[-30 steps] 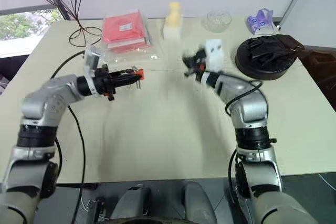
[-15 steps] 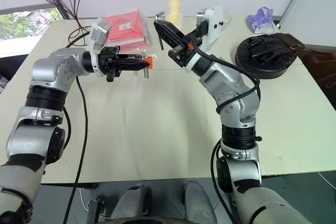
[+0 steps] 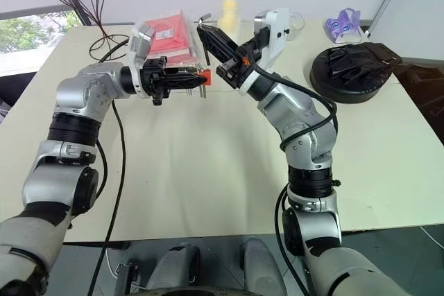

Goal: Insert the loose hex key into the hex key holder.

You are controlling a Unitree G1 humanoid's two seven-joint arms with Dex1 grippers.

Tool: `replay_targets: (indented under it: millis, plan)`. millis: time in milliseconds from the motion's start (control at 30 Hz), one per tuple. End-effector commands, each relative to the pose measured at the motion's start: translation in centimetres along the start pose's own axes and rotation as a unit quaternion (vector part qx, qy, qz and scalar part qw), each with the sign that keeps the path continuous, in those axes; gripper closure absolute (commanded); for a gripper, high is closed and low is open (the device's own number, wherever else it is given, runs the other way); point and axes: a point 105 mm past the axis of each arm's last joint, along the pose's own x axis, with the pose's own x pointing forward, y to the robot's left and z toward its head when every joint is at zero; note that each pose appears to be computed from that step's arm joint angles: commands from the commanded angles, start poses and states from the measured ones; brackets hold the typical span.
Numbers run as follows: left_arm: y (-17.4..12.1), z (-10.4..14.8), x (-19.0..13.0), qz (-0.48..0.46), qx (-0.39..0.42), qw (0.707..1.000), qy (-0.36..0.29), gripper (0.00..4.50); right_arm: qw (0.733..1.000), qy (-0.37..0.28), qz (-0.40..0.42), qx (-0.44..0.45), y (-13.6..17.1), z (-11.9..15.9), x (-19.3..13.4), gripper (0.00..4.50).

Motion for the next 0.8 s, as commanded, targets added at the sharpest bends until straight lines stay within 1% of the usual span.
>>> replay_targets:
  millis: [33,233,433,567,700,800]
  plan:
    - [-0.4,1.9,0.1,-0.007,0.026,0.999,-0.021,4.29,1.000,-0.024,0.013,-0.008,0.7,1.2,0.3,4.47]
    - [-1.1,2.0,0.4,-0.025,0.024,0.999,-0.021,4.29,1.000,-0.021,0.009,-0.008,0.5,0.9,0.4,4.47]
    - [-1.1,2.2,0.4,-0.016,0.025,0.999,-0.028,4.29,1.000,-0.016,0.005,-0.001,0.4,0.4,0.3,4.47]
    - [-1.1,1.9,0.2,-0.015,0.023,0.999,-0.022,4.29,1.000,-0.016,0.004,0.000,0.3,0.4,0.3,4.47]
    - [-0.7,1.1,-0.1,-0.004,0.023,1.000,-0.011,4.29,1.000,-0.023,0.001,-0.004,0.1,0.8,0.3,4.47]
    - [-0.6,1.1,-0.2,0.000,0.022,1.000,-0.013,4.29,1.000,-0.023,0.002,-0.004,0.1,0.8,0.4,4.47]
